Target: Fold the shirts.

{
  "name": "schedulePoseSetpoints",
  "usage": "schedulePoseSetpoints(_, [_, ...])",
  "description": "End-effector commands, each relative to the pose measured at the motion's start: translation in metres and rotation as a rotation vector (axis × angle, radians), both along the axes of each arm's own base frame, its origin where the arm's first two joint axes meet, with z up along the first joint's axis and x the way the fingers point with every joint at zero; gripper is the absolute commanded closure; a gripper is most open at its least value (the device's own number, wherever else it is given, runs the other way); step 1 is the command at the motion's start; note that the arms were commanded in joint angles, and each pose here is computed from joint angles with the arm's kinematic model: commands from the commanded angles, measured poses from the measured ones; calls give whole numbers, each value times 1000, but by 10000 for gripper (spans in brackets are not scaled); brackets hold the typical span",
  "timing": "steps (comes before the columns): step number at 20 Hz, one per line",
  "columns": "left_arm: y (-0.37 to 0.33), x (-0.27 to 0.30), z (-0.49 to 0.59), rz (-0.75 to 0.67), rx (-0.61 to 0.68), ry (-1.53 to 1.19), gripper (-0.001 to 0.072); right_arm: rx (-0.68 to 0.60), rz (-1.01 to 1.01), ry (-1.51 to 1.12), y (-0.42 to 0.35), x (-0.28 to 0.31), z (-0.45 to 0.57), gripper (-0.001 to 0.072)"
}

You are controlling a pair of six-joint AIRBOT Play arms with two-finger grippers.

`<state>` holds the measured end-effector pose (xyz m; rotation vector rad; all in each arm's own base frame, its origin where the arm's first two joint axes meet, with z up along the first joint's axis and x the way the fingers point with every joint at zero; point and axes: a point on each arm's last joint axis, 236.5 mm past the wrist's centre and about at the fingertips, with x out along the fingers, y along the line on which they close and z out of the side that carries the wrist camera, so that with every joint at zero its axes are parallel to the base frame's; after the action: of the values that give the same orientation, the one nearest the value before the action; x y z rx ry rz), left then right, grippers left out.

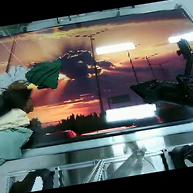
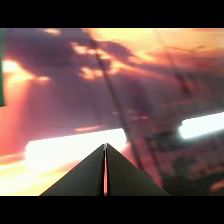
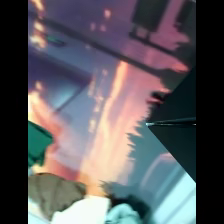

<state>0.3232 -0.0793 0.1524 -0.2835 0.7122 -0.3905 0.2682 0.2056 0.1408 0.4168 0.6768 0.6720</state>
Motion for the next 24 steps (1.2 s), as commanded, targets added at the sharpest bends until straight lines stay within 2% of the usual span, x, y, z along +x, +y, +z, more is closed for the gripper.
schedulePoseSetpoints(1, [52, 67, -55, 50, 46, 272, 695, 24, -85, -68, -9, 24, 12, 689])
schedulePoseSetpoints(7, [91, 177, -162, 57, -43, 503, 699, -29, -130, -42, -14, 48, -15, 689])
schedulePoseSetpoints(8, [92, 186, -177, 55, -58, 539, 494, -38, -130, -29, -14, 50, -20, 689])
schedulePoseSetpoints(9, [93, 192, -188, 43, -64, 563, 177, -43, -129, -16, -13, 52, -26, 688])
schedulePoseSetpoints(10, [94, 199, -196, 34, -64, 574, -6, -46, -129, -6, -13, 53, -29, 689])
schedulePoseSetpoints(17, [111, 228, -232, 14, 127, 571, -6, -62, -128, 32, -12, 57, -45, 689])
schedulePoseSetpoints(20, [86, 227, -253, -34, 133, 605, -1, -63, -127, 32, -12, 57, -45, 689])
schedulePoseSetpoints(21, [79, 226, -258, -48, 133, 614, 79, -63, -127, 32, -12, 57, -45, 689])
schedulePoseSetpoints(22, [72, 224, -259, -63, 135, 621, 373, -63, -127, 32, -12, 57, -45, 689])
schedulePoseSetpoints(23, [65, 223, -256, -82, 138, 623, 703, -64, -127, 32, -12, 57, -45, 689])
schedulePoseSetpoints(24, [59, 226, -246, -98, 138, 612, 693, -65, -126, 30, -12, 57, -45, 688])
